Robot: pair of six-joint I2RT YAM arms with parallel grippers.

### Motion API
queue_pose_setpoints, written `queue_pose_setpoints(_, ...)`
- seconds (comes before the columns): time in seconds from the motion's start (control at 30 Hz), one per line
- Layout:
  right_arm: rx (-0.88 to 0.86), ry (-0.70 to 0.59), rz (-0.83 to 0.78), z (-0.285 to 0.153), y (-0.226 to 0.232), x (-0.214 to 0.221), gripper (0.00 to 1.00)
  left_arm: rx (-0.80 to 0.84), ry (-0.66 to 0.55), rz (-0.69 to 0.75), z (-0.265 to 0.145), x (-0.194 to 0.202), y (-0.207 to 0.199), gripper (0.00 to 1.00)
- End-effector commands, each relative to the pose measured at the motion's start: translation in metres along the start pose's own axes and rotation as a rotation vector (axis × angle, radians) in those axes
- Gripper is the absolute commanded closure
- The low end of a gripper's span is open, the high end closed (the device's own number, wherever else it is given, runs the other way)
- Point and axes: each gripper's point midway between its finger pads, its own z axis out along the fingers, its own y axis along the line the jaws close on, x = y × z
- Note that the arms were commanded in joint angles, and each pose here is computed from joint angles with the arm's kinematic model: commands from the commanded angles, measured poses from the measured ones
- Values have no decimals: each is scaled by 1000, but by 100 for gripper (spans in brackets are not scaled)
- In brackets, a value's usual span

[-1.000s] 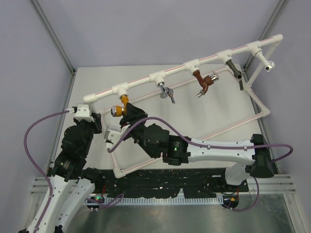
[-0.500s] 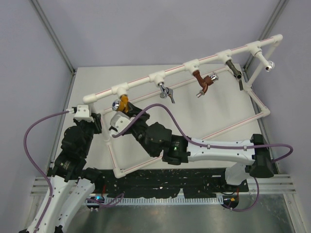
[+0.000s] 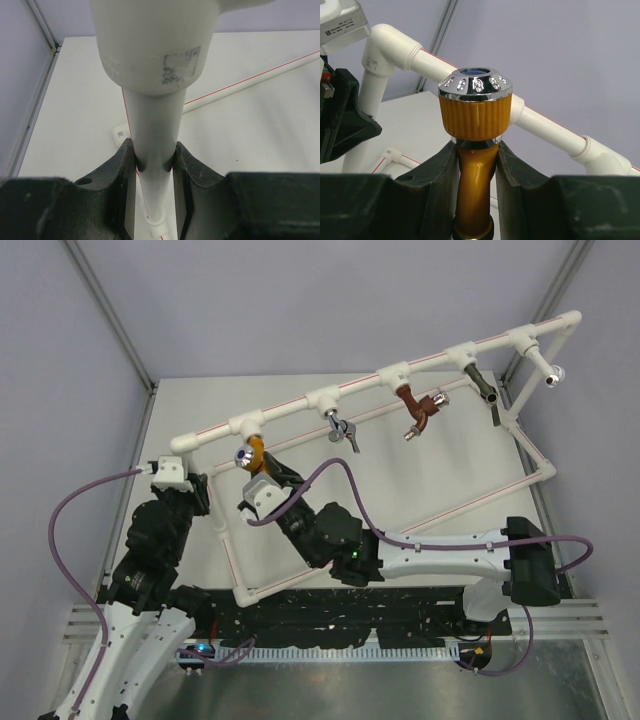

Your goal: Install the water faucets

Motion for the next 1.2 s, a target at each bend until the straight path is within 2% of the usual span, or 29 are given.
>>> queue_pose_setpoints(0.0,38,240,-207,9,1,110,95,418,151,-28,-30,37,-75,100)
queue_pose_setpoints(0.4,108,294,34,9,-6,106,95,423,159,-29,-29,38,-77,100)
queue_pose_setpoints(0.57,169,332,192,4,-4,114,95,423,161,-28,-29,39,-77,100)
queue_pose_setpoints(0.97,211,325,501,4,17,126,95,433,163,-34,-30,39,-79,100)
queue_pose_setpoints(1.17,223,301,521,8,23,132,95,445,162,-39,-31,39,-81,100)
